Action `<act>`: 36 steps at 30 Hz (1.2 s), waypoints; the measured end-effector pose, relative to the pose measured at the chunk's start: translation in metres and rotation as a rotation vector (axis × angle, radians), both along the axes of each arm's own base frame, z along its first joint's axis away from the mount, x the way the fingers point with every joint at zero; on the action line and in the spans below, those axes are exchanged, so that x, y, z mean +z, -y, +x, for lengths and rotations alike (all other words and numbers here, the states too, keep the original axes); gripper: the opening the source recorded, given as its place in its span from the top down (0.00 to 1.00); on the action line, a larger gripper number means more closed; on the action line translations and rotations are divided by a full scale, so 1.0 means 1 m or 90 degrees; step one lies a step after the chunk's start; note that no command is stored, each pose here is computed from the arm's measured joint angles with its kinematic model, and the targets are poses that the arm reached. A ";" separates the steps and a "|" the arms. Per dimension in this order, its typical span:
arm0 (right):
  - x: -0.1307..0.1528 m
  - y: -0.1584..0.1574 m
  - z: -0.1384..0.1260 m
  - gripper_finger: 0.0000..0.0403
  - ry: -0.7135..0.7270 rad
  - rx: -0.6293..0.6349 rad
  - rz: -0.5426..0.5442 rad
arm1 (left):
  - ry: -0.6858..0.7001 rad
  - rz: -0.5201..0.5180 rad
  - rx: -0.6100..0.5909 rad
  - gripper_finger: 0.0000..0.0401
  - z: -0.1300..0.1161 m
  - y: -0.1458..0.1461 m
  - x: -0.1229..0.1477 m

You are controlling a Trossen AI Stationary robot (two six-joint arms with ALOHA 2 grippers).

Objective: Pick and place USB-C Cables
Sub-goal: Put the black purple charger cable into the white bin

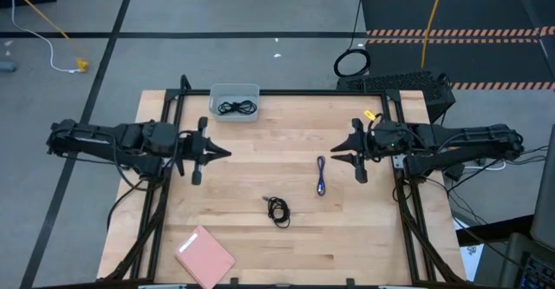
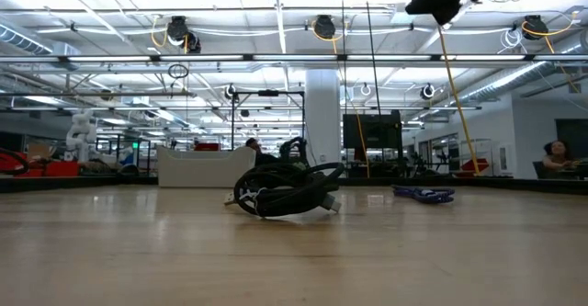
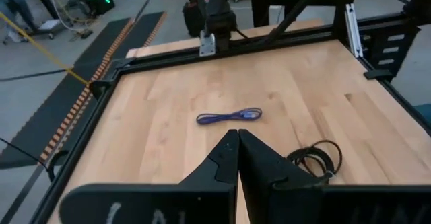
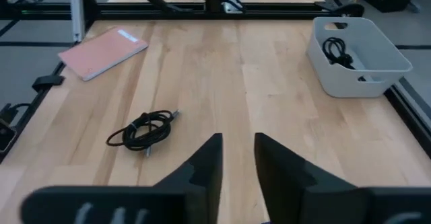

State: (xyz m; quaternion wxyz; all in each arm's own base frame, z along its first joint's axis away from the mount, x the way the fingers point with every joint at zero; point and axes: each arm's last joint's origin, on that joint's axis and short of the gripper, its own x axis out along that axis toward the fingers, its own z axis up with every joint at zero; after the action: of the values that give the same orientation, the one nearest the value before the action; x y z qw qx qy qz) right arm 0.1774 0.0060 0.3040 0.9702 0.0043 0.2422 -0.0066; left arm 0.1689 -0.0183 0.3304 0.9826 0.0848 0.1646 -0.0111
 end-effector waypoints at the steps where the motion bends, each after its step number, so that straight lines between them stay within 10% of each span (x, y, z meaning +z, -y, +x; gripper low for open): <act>1: 0.000 -0.001 0.000 0.84 0.000 0.006 -0.002 | 0.007 0.001 0.001 0.97 0.001 0.001 -0.002; 10: 0.001 -0.019 -0.001 0.99 0.008 0.079 -0.019 | 0.033 0.013 -0.012 0.97 0.004 0.004 -0.005; 36: -0.009 -0.034 0.008 1.00 -0.041 0.097 -0.010 | 0.035 -0.002 -0.006 0.98 0.004 0.004 -0.004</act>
State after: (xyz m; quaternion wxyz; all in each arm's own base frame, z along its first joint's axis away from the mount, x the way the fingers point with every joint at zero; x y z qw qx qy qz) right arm 0.1858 0.0400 0.2952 0.9595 -0.0221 0.2732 0.0653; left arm 0.1725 -0.0223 0.3261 0.9868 0.0847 0.1375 -0.0139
